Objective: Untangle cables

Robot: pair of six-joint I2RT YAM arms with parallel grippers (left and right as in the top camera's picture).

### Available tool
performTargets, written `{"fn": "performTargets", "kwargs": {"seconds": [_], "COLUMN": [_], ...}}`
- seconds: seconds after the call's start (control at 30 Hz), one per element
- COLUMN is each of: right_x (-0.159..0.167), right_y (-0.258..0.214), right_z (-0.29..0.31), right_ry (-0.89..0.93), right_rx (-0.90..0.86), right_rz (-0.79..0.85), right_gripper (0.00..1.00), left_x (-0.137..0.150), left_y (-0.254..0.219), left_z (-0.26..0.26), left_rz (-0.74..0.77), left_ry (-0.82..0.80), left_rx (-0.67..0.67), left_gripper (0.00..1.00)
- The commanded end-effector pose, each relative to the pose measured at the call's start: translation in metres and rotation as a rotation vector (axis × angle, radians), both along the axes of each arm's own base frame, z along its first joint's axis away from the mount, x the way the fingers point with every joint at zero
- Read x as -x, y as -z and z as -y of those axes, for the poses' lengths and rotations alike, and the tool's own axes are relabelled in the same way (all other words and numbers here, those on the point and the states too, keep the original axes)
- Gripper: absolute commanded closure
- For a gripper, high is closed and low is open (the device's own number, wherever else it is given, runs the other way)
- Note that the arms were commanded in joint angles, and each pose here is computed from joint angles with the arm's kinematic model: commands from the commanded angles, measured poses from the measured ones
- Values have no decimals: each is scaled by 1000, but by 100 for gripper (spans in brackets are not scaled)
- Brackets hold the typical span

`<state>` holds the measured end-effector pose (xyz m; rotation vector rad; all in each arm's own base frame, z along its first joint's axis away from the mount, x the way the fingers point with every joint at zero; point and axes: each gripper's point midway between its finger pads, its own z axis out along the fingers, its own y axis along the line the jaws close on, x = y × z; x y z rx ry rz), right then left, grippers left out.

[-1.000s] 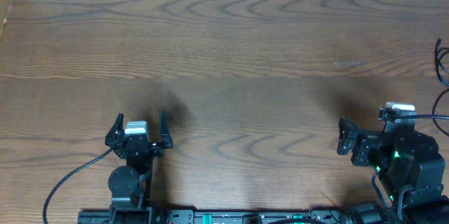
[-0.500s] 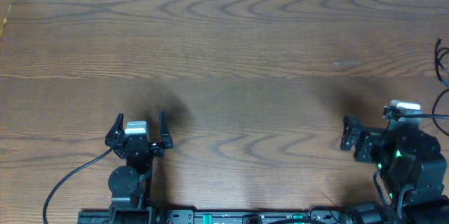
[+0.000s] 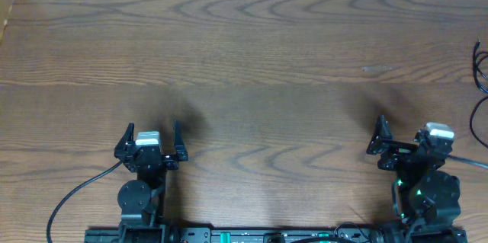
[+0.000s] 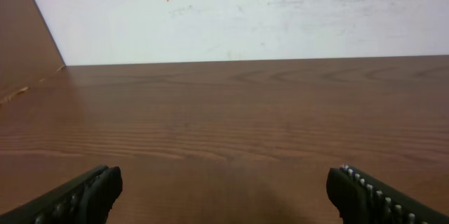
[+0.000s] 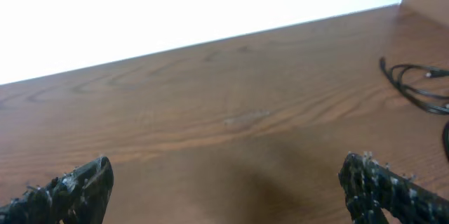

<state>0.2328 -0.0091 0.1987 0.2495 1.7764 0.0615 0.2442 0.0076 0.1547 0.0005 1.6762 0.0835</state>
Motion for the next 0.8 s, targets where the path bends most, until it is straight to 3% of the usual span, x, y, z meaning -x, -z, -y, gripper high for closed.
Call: {"fn": "performTargets", "kwargs": {"seconds": [0.0,0.77], "right_x": [2,-9], "right_y": [6,28], "right_z": [9,15], "right_ry": [35,48], "right_rx": [23,27], "right_rz": [24,152], "right_gripper": [1,1], "left_x": [0,0], "left_y": [18,18], "left_z": [2,2], "left_rz": [-52,-52], "left_ry": [12,12], "left_rx": [-21,-21], "left_gripper": [2,2]}}
